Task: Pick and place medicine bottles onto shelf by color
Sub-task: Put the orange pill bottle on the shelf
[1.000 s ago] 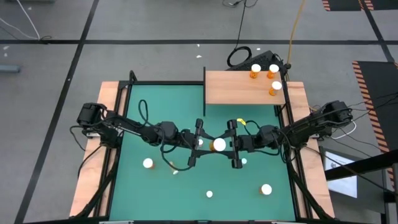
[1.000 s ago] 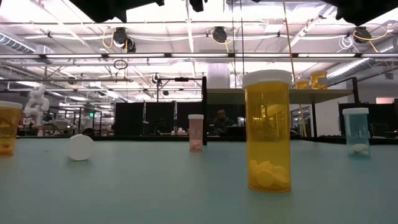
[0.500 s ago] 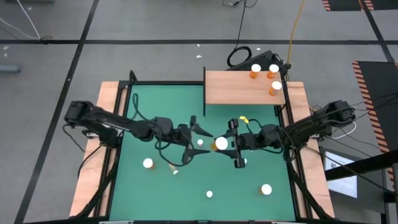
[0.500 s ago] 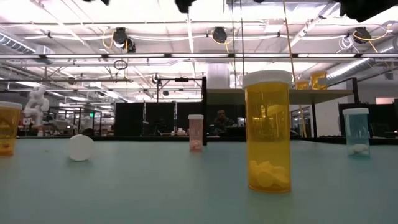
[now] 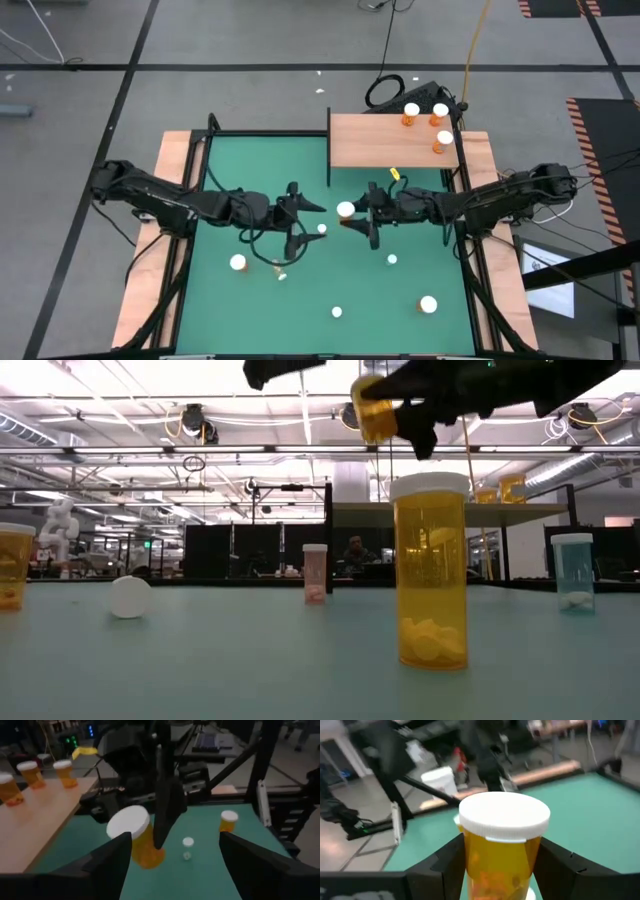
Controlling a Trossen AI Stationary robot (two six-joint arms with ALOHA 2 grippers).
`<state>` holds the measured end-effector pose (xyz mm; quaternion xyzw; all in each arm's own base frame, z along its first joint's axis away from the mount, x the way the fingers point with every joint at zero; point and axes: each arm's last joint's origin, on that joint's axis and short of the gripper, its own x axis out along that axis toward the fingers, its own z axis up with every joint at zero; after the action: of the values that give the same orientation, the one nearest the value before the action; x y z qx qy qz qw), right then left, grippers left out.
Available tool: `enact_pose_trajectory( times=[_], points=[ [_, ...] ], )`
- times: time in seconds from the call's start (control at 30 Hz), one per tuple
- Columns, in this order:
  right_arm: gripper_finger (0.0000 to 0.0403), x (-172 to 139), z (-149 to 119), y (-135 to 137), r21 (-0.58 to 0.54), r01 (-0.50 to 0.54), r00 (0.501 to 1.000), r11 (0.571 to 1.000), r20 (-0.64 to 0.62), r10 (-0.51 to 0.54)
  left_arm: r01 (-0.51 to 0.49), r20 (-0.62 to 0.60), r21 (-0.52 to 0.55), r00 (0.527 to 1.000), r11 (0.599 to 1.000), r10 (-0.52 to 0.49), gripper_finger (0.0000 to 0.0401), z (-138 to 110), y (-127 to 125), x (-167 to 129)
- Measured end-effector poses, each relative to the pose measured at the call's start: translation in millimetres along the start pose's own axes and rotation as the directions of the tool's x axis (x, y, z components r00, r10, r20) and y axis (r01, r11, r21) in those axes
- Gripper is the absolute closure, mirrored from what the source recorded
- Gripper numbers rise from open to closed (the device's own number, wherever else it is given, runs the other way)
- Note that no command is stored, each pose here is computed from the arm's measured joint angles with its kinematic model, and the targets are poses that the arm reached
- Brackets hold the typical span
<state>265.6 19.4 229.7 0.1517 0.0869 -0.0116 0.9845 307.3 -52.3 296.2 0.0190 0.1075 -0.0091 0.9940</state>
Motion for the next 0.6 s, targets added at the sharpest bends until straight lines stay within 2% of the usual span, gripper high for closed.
enact_pose_trajectory(
  times=[0.13,0.4,0.6],
  points=[
    [0.0214,0.1,-0.8,-4.3,0.021,0.018,1.0,1.0,-0.018,-0.018,-0.025,-0.029,-0.005,0.999,1.0,0.025,0.0109,-8.1,6.5,9.7],
    [0.0213,0.0,-2.4,-2.1,0.009,-0.073,0.996,0.997,-0.057,0.074,-0.064,-0.064,-0.025,0.996,0.998,0.062,0.0081,-15.1,16.7,25.1],
    [0.0213,0.1,1.8,-0.8,-0.043,-0.088,0.996,0.995,-0.014,0.087,-0.015,-0.081,-0.002,0.997,1.0,0.015,0.0071,-18.5,13.2,36.8]
  ],
)
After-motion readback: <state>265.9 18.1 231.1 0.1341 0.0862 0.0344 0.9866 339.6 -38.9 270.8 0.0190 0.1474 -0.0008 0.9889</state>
